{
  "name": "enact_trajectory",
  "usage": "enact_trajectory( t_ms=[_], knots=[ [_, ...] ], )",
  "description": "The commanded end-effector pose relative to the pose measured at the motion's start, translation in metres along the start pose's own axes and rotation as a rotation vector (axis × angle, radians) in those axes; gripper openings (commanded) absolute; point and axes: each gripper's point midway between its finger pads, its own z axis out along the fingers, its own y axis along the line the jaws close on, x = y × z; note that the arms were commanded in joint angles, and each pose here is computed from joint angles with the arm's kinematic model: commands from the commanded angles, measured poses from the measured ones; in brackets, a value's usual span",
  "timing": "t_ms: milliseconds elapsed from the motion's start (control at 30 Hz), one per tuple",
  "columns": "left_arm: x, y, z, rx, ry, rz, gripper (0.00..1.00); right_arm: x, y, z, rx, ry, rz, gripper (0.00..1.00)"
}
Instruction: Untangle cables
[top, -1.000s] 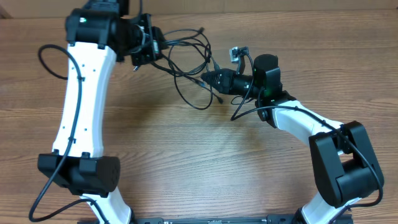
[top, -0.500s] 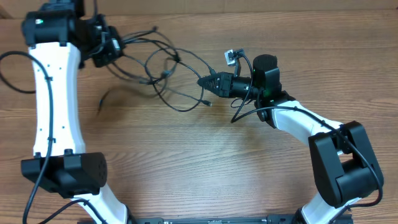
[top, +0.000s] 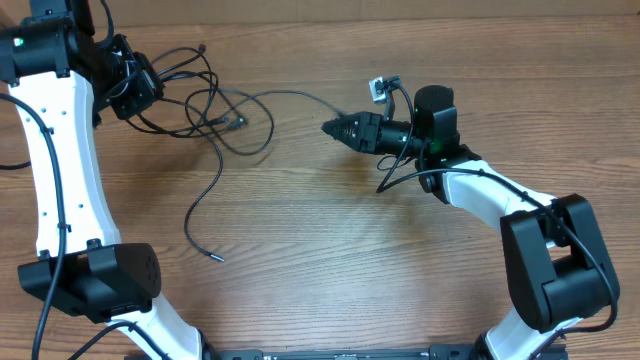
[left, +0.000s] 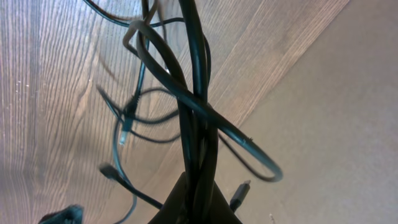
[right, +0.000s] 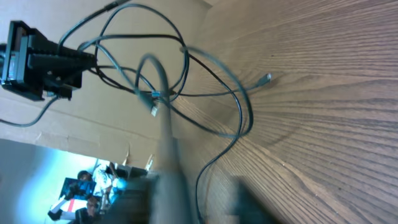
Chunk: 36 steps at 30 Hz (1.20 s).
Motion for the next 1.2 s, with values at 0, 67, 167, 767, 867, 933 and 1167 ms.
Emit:
enact_trajectory(
  t_ms=[0, 67, 167, 767, 867, 933, 1167],
  knots=[
    [0.017, 0.000, -0.022, 0.046, 0.051, 0.063, 0.04, -0.009, 0.008, -0.005, -0.006, -0.027, -0.031, 0.70],
    [0.018, 0.000, -0.022, 0.047, 0.049, 0.066, 0.04, -0.009, 0.008, -0.005, -0.008, -0.028, -0.033, 0.66],
    [0.019, 0.001, -0.022, 0.045, 0.053, 0.069, 0.04, -0.008, 0.009, -0.005, -0.013, -0.022, -0.033, 0.67],
    [0.073, 0.014, -0.030, 0.049, 0.345, 0.515, 0.04, -0.040, -0.017, -0.025, 0.089, -0.152, -0.023, 0.98],
    [0.082, 0.014, -0.029, 0.086, 0.354, 0.676, 0.05, -0.041, -0.018, -0.027, 0.092, -0.156, -0.022, 0.98],
    [0.092, 0.012, -0.029, 0.121, 0.363, 0.765, 0.04, -0.041, -0.018, -0.027, 0.089, -0.153, -0.022, 0.98],
    [0.139, 0.010, -0.029, 0.195, 0.424, 0.776, 0.04, -0.015, 0.004, -0.011, 0.001, -0.040, -0.084, 0.98]
  ],
)
